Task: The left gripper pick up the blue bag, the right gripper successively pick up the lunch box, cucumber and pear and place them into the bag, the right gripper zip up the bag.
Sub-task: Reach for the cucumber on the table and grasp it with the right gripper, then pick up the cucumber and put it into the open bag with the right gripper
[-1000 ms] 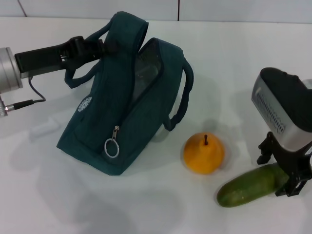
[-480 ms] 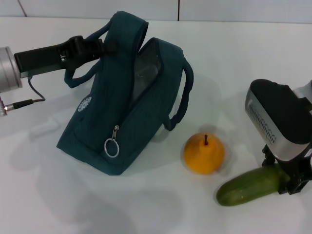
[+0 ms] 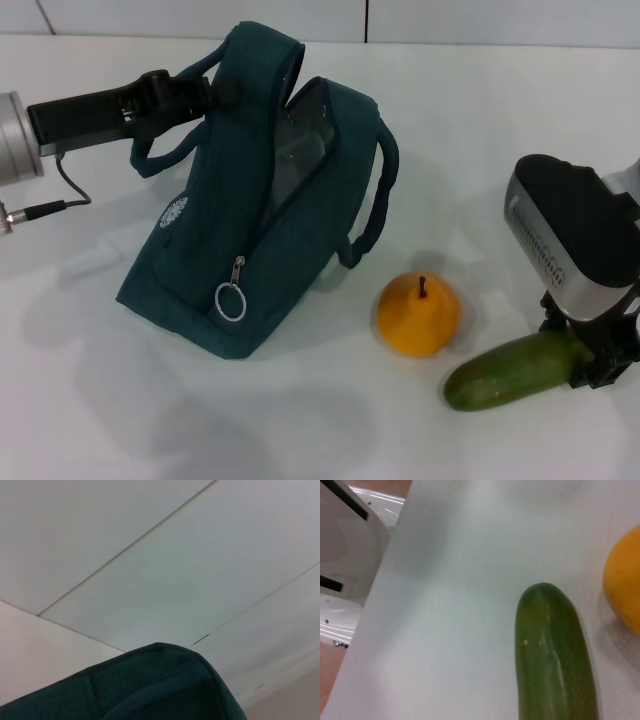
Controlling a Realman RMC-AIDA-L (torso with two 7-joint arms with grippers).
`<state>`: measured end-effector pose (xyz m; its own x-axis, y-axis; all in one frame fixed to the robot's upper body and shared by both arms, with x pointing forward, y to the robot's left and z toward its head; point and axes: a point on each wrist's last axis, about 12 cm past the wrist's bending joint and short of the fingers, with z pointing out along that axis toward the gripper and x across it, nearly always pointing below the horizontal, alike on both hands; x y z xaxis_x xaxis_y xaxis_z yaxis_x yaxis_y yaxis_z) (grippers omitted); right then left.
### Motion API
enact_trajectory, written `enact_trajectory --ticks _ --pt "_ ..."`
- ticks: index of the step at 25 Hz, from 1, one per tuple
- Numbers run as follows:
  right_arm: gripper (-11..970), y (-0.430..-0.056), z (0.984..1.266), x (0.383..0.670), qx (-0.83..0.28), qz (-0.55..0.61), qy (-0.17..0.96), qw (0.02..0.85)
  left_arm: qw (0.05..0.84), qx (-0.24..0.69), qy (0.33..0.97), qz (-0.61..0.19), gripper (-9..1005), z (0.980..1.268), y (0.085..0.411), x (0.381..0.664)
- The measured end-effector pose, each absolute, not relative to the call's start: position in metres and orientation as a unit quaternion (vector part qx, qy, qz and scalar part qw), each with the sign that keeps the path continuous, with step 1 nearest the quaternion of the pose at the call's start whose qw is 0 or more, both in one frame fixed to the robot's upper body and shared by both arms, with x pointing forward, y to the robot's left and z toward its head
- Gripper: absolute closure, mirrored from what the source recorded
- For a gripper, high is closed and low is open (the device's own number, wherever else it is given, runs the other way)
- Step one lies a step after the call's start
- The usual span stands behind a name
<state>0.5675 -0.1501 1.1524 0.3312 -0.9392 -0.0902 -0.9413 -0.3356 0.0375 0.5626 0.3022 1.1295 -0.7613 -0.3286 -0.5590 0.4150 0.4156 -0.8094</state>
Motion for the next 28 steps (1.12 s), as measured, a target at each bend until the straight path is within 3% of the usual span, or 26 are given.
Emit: enact_trajectory --ticks 6,16,21,28 --pt "402 -0.158 1.158 0.572 -0.802 0.054 0.595 0.012 0.342 0.03 0.768 -0.54 922 1.129 0.301 0.563" --pt "404 -0.205 1.179 0.573 -0.74 0.174 0.647 0.056 0.33 0.013 0.768 -0.55 922 1.13 0.301 0.562" --pt "403 -0.229 1.187 0.569 -0.715 0.248 0.638 0.139 0.327 0.004 0.76 -0.562 922 1.134 0.3 0.564" --pt "402 -0.249 1.199 0.563 -0.678 0.319 0.568 0.341 0.338 -0.004 0.745 -0.575 921 1.14 0.303 0.565"
